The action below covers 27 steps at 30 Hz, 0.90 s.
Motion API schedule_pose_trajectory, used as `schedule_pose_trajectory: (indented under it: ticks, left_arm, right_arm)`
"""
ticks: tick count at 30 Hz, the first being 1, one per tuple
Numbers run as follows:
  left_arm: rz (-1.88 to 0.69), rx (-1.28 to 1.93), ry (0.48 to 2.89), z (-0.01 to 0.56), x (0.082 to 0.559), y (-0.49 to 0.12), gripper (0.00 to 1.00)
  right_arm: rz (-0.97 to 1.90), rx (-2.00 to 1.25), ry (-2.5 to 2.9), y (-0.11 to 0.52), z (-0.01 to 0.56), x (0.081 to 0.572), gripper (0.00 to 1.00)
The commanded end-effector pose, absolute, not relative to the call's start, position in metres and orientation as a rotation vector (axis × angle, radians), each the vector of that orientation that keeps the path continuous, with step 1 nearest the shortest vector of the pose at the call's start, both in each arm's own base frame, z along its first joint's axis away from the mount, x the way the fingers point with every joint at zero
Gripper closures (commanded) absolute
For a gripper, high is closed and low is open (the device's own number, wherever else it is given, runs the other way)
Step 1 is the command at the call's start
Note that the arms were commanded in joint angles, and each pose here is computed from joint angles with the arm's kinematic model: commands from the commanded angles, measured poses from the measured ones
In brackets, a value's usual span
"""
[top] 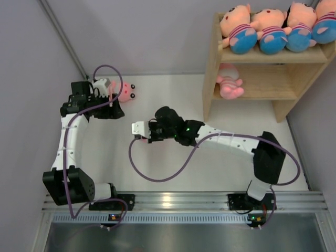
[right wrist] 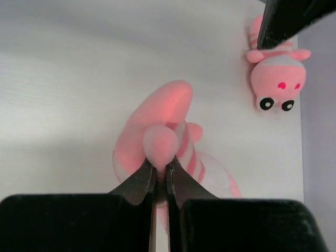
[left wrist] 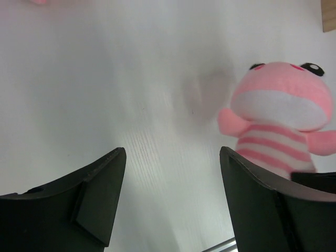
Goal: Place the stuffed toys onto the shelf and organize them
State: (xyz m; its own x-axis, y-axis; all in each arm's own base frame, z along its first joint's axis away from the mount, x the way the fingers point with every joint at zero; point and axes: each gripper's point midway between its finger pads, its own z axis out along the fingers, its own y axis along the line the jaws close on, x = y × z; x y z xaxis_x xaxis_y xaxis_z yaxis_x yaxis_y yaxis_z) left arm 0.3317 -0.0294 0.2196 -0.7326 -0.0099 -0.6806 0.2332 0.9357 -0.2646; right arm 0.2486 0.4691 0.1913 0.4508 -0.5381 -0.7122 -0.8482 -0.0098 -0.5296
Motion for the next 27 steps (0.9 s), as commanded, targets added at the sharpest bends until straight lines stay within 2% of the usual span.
schedule_pose_trajectory:
  ticks: [1, 4, 9, 11, 18, 23, 27]
  left_arm:
    - [-0.473, 0.212, 2.295, 0.241, 0.336, -0.036, 0.22]
    - [-0.509, 0.224, 2.292, 0.241, 0.336, -0.040, 0.22]
    - [-0.546, 0.256, 2.275, 0.244, 0.337, -0.045, 0.22]
    - [-0.558, 0.269, 2.268, 0.245, 0.338, -0.047, 0.22]
    - [-0.544, 0.263, 2.269, 0.249, 0.349, -0.044, 0.22]
    - [-0.560, 0.253, 2.290, 0.247, 0.361, -0.043, 0.22]
    - [-0.574, 0.250, 2.296, 0.245, 0.369, -0.044, 0.22]
  right_arm:
    - [0.564, -1.762, 1.257, 0.422, 0.225, 0.212, 1.00]
    - [0.658, -1.847, 1.302, 0.373, 0.243, 0.187, 1.00]
    - [0.650, -1.966, 1.432, 0.293, 0.272, 0.178, 1.00]
    - [0.656, -2.019, 1.641, 0.258, 0.257, 0.174, 1.00]
    - [0.277, -1.845, 1.992, 0.172, 0.224, 0.196, 1.00]
    - [0.067, -1.609, 1.955, 0.116, 0.254, 0.203, 1.00]
    - [-0.256, -1.452, 1.917, 0.075, 0.271, 0.224, 1.00]
